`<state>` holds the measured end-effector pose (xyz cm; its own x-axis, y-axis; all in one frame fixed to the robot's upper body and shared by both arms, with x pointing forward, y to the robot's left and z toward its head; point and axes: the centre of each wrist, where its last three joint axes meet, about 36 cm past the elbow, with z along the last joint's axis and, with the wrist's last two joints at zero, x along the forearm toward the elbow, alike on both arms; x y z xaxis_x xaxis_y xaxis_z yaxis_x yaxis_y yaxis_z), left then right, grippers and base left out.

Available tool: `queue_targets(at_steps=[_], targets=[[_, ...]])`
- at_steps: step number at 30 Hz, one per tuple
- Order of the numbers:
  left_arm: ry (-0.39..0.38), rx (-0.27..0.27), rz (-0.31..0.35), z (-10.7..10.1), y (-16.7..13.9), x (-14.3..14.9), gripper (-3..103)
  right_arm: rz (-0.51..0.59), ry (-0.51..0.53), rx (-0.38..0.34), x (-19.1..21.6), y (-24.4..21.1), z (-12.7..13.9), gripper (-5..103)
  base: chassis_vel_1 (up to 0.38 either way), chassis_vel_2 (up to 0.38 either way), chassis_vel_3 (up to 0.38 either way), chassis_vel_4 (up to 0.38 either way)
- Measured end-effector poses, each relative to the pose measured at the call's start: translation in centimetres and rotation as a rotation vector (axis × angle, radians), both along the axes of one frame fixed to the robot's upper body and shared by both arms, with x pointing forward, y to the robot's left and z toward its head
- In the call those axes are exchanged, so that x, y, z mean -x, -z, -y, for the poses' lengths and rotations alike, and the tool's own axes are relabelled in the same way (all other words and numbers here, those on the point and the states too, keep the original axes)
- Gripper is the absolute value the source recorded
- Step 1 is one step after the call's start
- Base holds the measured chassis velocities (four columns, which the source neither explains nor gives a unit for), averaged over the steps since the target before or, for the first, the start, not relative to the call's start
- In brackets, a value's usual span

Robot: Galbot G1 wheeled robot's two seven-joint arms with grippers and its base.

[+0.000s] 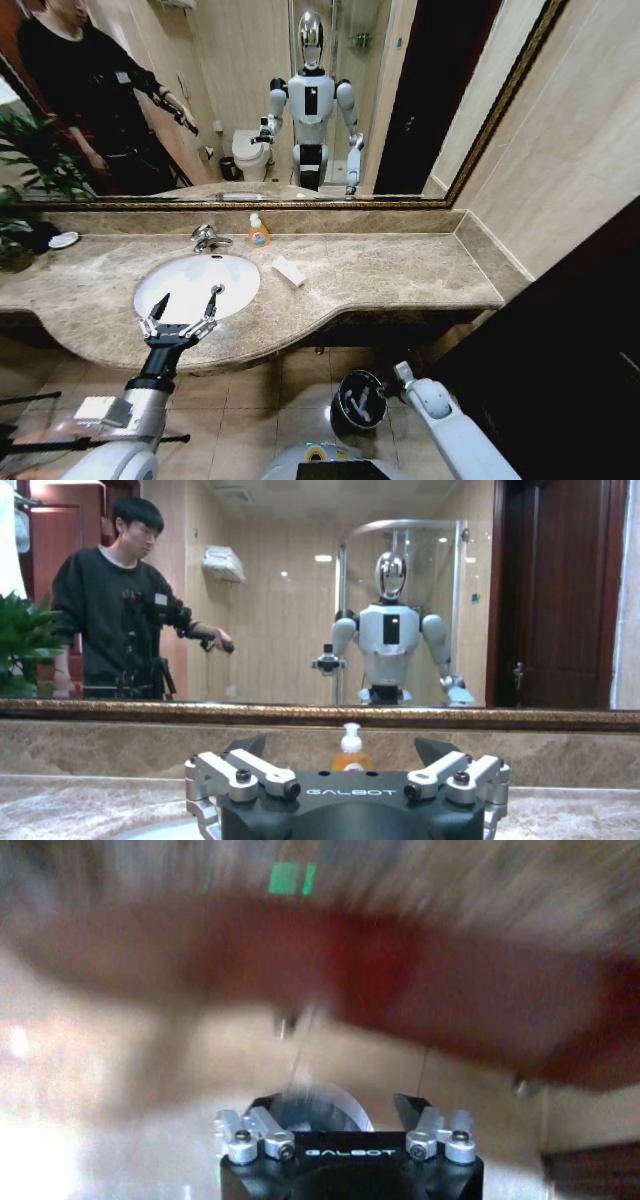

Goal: Pick up the trash from the sink and place it in the trash bin.

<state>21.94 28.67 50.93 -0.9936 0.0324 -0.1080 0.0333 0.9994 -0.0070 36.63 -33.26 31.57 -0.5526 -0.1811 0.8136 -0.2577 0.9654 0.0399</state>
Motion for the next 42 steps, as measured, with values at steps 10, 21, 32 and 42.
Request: queue_targets(at_steps=[10, 21, 32, 42], targets=[[0.000, 0.000, 0.000, 0.0, 0.0, 0.0, 100, 0.450, 0.168, -0.110, 2.4, -18.7, 7.5, 100, 0.000, 0.000, 0.000, 0.000], [0.000, 0.000, 0.000, 0.0, 0.0, 0.0, 100, 0.684, -0.132, -0.363, 0.5, -26.0, -5.6, 100, 0.000, 0.000, 0.000, 0.000], [0.000, 0.000, 0.000, 0.0, 0.0, 0.0, 100, 0.649, -0.293, -0.388, -9.5, -21.8, -18.4, 100, 0.000, 0.000, 0.000, 0.000], [0.000, 0.000, 0.000, 0.0, 0.0, 0.0, 100, 0.597, -0.444, -0.274, -13.3, -18.3, -29.1, 100, 0.000, 0.000, 0.000, 0.000]])
